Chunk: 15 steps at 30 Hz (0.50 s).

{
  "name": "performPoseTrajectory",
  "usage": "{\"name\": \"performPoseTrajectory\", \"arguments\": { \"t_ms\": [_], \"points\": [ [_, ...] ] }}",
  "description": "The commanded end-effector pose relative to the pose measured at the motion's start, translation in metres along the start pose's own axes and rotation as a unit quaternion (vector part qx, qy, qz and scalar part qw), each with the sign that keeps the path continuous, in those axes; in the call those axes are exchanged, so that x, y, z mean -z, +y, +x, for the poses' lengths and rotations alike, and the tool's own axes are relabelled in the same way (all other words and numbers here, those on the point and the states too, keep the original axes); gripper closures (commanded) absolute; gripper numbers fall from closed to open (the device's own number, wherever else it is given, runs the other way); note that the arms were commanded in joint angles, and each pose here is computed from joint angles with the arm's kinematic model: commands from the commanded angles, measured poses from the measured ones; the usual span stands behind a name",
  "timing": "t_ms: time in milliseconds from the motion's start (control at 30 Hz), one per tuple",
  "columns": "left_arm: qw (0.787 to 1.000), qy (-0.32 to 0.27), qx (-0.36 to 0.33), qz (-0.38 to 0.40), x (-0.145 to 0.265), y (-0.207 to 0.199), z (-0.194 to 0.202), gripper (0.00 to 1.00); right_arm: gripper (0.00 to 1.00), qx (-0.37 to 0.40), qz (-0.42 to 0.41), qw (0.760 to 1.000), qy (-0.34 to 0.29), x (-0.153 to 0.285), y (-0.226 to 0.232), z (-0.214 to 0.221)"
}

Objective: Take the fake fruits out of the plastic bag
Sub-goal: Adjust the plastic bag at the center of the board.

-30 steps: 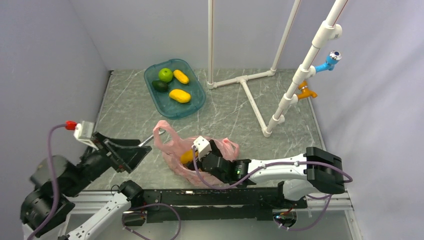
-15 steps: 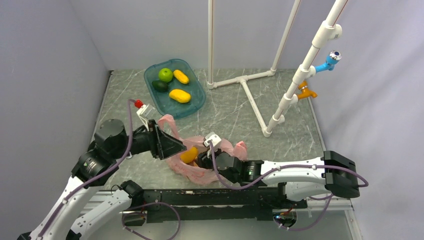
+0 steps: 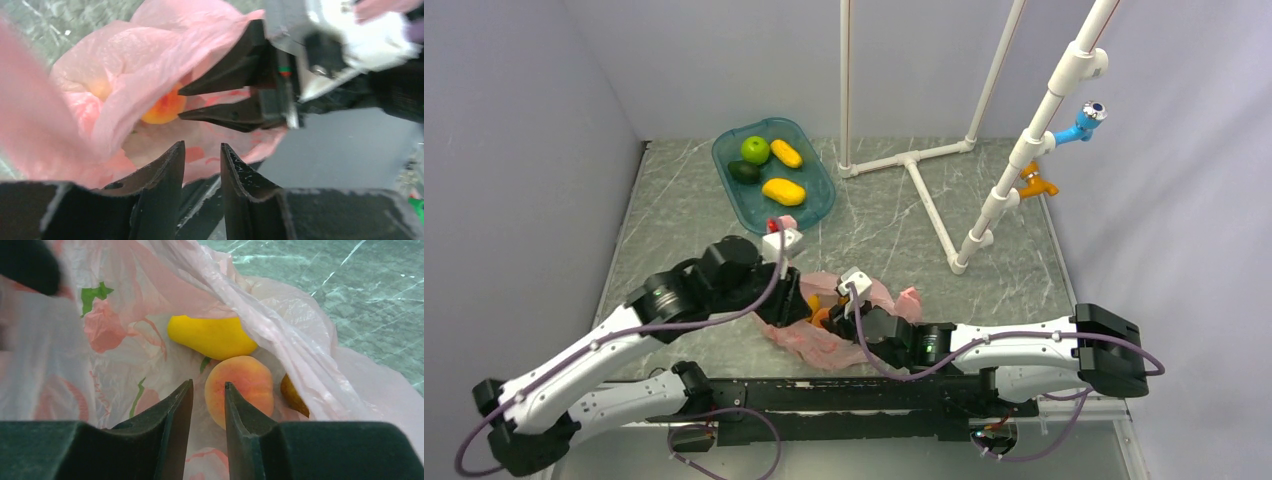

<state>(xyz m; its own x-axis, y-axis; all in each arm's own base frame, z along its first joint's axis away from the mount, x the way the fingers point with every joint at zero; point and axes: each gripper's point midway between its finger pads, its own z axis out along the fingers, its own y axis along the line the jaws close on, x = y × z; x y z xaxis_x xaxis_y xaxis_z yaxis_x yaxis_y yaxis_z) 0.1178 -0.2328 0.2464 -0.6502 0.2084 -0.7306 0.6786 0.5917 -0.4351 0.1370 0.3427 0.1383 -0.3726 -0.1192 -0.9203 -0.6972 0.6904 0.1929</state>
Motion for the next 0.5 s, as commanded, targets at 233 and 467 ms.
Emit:
{"name": "performPoseTrajectory", "arguments": {
  "t_ms": [233, 467],
  "points": [
    [0.985, -0.018, -0.019, -0.170, -0.042, 0.057, -0.012, 0.67, 0.75, -0.009, -0.047, 0.999, -0.007, 0.000, 0.019, -0.005],
    [0.972, 0.039, 0.006, -0.232, -0.055, 0.091, 0.035, 0.65, 0.72, 0.006, -0.107, 0.993, 0.041, -0.002, 0.038, 0.028]
  ]
}}
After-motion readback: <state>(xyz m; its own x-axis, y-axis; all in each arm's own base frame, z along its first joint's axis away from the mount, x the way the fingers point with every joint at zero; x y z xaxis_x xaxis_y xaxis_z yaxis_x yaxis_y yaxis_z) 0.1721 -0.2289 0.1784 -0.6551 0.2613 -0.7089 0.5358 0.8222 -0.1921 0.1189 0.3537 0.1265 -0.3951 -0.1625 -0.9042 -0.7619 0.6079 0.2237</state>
